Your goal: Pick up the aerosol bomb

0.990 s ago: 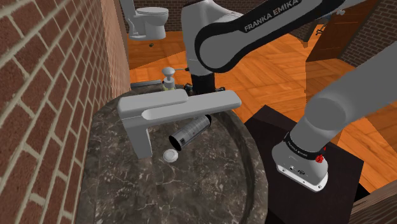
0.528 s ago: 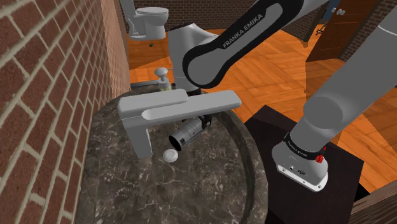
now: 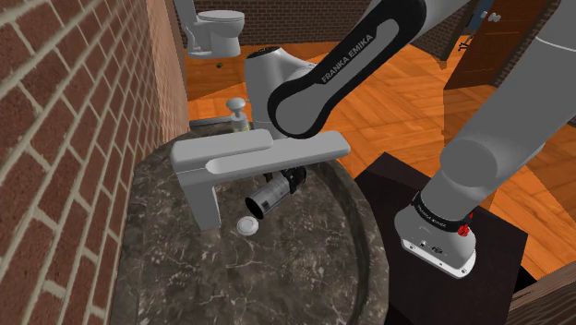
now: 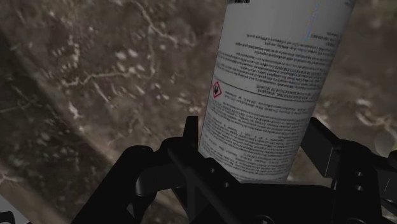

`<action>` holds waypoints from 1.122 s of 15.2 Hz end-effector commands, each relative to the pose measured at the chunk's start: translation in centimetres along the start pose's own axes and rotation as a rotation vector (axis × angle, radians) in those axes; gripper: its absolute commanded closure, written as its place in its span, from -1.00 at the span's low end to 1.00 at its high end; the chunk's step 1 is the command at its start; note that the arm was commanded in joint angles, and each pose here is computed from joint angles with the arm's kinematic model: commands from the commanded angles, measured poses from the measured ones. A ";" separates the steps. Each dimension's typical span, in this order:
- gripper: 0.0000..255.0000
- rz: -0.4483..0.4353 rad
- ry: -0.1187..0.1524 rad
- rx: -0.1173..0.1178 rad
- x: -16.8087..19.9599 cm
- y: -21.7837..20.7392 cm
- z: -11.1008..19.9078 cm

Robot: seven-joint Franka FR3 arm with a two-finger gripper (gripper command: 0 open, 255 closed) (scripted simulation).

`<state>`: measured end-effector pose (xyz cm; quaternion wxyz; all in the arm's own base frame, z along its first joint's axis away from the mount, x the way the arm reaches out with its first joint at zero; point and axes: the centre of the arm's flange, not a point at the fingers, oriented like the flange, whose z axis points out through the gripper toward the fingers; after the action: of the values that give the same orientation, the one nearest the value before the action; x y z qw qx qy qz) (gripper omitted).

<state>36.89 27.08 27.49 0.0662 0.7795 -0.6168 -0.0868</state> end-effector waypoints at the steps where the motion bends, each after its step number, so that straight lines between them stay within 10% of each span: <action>1: 1.00 0.000 0.000 -0.001 0.0 0.0 0.1; 17: 1.00 0.000 0.000 -0.001 -0.3 1.1 -5.1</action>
<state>36.91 27.05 32.07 0.0664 0.7795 -0.6168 -0.0869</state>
